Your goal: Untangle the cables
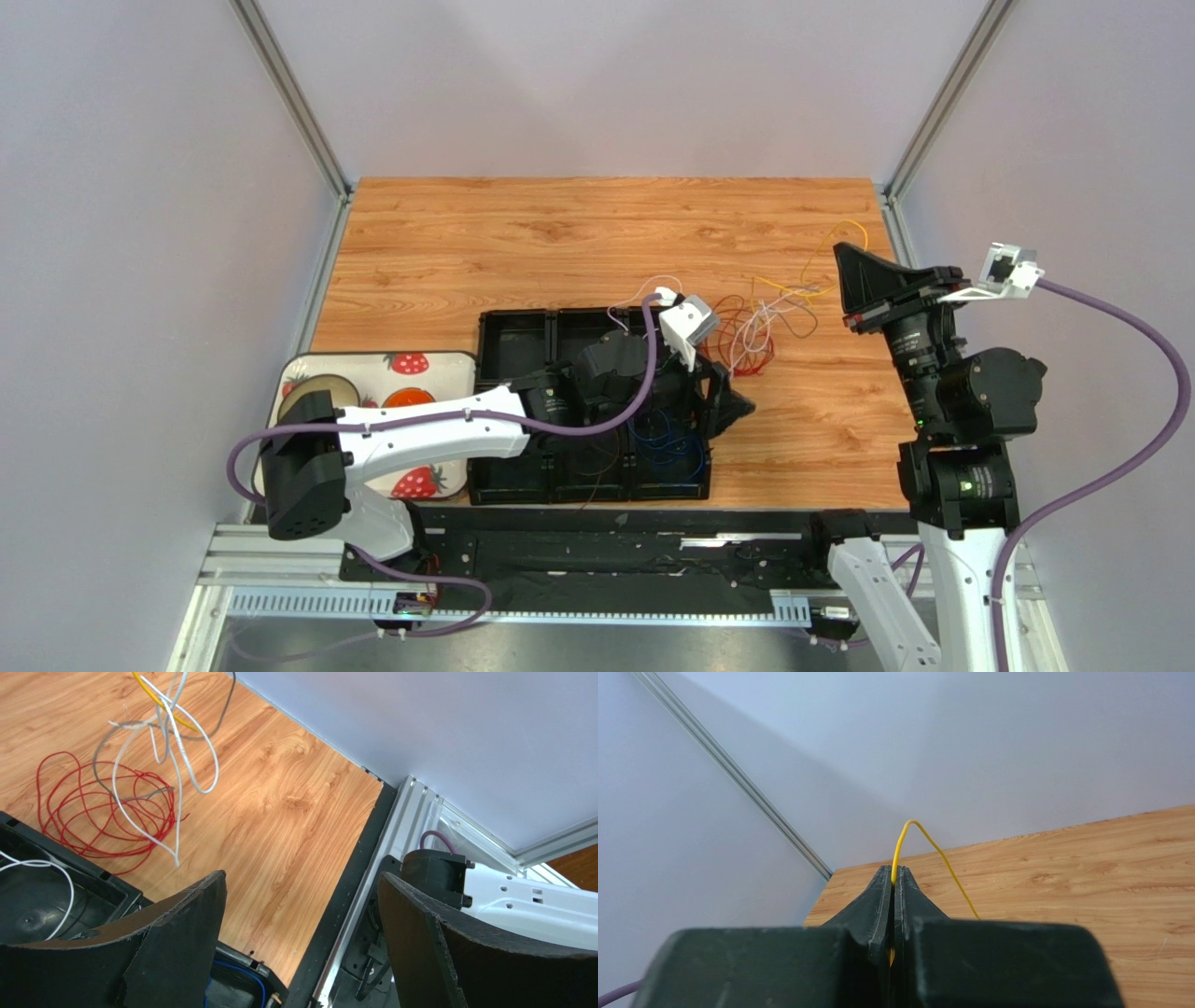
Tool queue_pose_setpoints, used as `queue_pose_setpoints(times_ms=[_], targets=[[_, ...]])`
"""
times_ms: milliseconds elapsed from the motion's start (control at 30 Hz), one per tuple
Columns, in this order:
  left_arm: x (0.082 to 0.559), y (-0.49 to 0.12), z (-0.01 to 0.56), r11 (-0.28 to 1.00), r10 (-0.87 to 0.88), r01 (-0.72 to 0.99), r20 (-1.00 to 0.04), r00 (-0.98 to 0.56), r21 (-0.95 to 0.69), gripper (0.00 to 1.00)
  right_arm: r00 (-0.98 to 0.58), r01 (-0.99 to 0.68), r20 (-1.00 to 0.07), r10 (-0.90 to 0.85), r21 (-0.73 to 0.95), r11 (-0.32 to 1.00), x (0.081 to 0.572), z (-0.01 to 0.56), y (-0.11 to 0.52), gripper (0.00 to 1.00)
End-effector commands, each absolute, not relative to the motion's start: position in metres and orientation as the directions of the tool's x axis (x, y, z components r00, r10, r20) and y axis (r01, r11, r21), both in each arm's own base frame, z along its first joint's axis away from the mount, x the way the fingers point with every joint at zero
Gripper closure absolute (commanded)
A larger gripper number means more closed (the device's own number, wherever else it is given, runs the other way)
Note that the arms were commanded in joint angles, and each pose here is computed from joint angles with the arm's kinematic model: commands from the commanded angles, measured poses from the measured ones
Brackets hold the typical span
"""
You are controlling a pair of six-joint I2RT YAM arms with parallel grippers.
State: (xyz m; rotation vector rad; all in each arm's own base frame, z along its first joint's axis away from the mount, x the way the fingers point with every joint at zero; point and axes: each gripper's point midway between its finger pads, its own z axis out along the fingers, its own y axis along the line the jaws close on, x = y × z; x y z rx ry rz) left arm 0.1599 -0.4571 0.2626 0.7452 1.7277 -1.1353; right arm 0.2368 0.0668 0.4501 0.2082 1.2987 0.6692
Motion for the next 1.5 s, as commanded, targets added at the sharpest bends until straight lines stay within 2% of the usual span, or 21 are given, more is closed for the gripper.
queue_pose_setpoints(times_ms=[0,133,300,400,433,500,533,567,733,900,1133,1200,1233,1267,1300,1367,1400,1467], targets=[[0.165,-0.468,0.287,0.373,-0.035,0.869,-0.941,-0.336,-0.325,0.12,0.111,-0.322,-0.809,0.577,0.52,0.791,0.246,0.442,0.065,1.0],[0.184,-0.483,0.276,0.427,-0.009,0.868,-0.961,-0.275,-0.253,0.12,0.098,-0.326,-0.802,0.59,0.534,0.78,0.249,0.441,0.067,1.0],[0.203,-0.525,0.259,0.443,0.024,0.866,-0.963,-0.27,-0.232,0.13,0.083,-0.333,-0.794,0.602,0.547,0.768,0.25,0.442,0.069,1.0],[0.216,-0.538,0.245,0.486,0.043,0.844,-0.959,-0.281,-0.226,0.27,0.09,-0.334,-0.794,0.602,0.545,0.769,0.247,0.446,0.069,1.0],[0.218,-0.54,0.243,0.496,0.038,0.837,-0.957,-0.287,-0.231,0.47,0.086,-0.324,-0.793,0.603,0.55,0.77,0.248,0.445,0.068,1.0],[0.217,-0.543,0.235,0.49,0.038,0.837,-0.953,-0.3,-0.243,0.65,0.092,-0.319,-0.792,0.603,0.55,0.772,0.247,0.449,0.066,1.0],[0.215,-0.544,0.234,0.482,0.035,0.839,-0.951,-0.306,-0.252,0.87,0.096,-0.313,-0.794,0.6,0.548,0.776,0.249,0.45,0.065,1.0],[0.213,-0.544,0.225,0.479,0.044,0.839,-0.947,-0.318,-0.259,0.93,0.108,-0.317,-0.793,0.6,0.545,0.776,0.248,0.457,0.064,1.0],[0.209,-0.546,0.206,0.467,0.041,0.83,-0.931,-0.363,-0.303,1.0,0.166,-0.258,-0.768,0.618,0.572,0.779,0.254,0.482,0.05,1.0],[0.205,-0.549,0.196,0.458,0.053,0.829,-0.922,-0.385,-0.32,1.0,0.229,-0.192,-0.724,0.65,0.621,0.76,0.263,0.521,0.033,1.0],[0.202,-0.549,0.183,0.451,0.059,0.824,-0.91,-0.41,-0.342,0.95,0.291,-0.232,-0.677,0.676,0.636,0.736,0.264,0.581,0.03,1.0],[0.201,-0.55,0.181,0.447,0.066,0.826,-0.908,-0.413,-0.343,0.89,0.313,-0.241,-0.668,0.675,0.631,0.737,0.263,0.593,0.028,1.0],[0.201,-0.55,0.181,0.447,0.067,0.827,-0.909,-0.412,-0.342,0.82,0.316,-0.232,-0.671,0.671,0.631,0.74,0.27,0.595,0.027,1.0],[0.2,-0.549,0.18,0.446,0.073,0.828,-0.908,-0.413,-0.34,0.68,0.345,-0.244,-0.66,0.667,0.623,0.743,0.262,0.611,0.025,1.0],[0.199,-0.55,0.181,0.443,0.077,0.831,-0.908,-0.411,-0.338,0.44,0.347,-0.234,-0.665,0.661,0.622,0.748,0.264,0.613,0.023,1.0],[0.199,-0.547,0.181,0.444,0.076,0.831,-0.91,-0.408,-0.335,0.26,0.343,-0.244,-0.669,0.66,0.615,0.75,0.267,0.621,0.026,1.0],[0.198,-0.547,0.182,0.441,0.076,0.834,-0.912,-0.403,-0.332,0.13,0.337,-0.256,-0.668,0.663,0.613,0.747,0.267,0.622,0.028,1.0],[0.199,-0.545,0.185,0.44,0.069,0.835,-0.915,-0.397,-0.33,0.12,0.327,-0.261,-0.664,0.673,0.62,0.739,0.271,0.621,0.03,1.0]])
